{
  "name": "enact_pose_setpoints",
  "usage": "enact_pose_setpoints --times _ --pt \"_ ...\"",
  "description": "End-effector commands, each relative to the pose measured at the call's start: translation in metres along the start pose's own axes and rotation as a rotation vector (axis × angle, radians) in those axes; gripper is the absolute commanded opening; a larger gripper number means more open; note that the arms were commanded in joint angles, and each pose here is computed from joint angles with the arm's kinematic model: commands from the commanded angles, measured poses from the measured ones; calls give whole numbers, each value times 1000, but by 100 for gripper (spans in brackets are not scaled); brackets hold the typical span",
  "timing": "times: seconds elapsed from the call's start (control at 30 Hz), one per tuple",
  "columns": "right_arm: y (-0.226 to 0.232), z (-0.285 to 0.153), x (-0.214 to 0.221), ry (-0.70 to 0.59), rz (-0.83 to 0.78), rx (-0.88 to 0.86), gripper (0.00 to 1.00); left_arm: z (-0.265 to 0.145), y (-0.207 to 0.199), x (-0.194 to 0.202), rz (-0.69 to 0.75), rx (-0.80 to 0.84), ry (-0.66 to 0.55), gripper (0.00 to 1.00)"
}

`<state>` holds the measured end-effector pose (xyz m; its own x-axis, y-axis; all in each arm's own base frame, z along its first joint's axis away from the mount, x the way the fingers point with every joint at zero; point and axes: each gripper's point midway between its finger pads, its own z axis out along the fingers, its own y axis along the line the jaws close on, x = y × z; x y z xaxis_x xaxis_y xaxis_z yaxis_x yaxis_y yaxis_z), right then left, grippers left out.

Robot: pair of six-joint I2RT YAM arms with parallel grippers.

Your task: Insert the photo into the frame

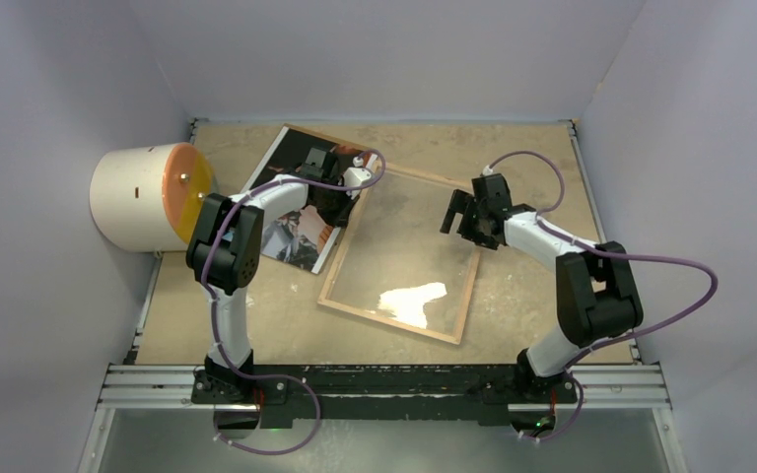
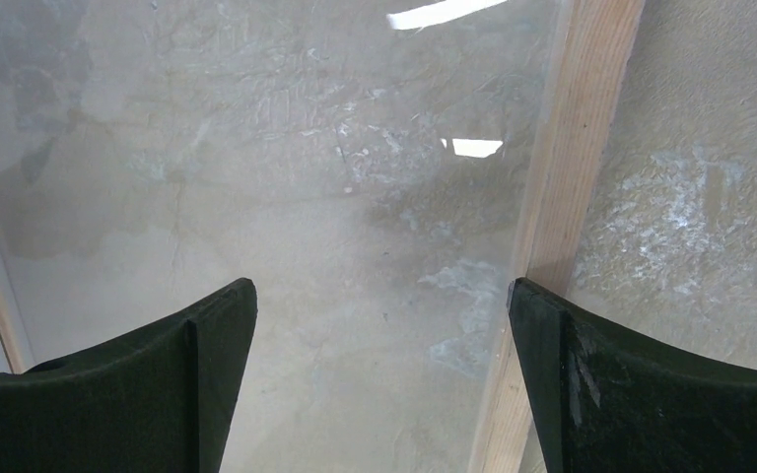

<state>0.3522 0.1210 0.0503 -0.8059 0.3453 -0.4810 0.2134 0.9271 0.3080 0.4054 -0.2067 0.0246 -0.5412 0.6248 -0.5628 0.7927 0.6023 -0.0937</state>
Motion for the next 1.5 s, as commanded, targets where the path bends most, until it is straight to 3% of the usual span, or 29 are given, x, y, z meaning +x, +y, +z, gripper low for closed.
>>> enact_pose_setpoints --times 0.0,0.57,1.47 --pt "3 -2 -7 -13 -21 26 99 -5 -14 23 -22 51 81 3" --pt "16 6 -1 20 -100 63 99 -6 -15 23 -21 50 80 3" --pt "8 1 -15 -49 -224 206 99 -8 -15 24 -28 46 85 3"
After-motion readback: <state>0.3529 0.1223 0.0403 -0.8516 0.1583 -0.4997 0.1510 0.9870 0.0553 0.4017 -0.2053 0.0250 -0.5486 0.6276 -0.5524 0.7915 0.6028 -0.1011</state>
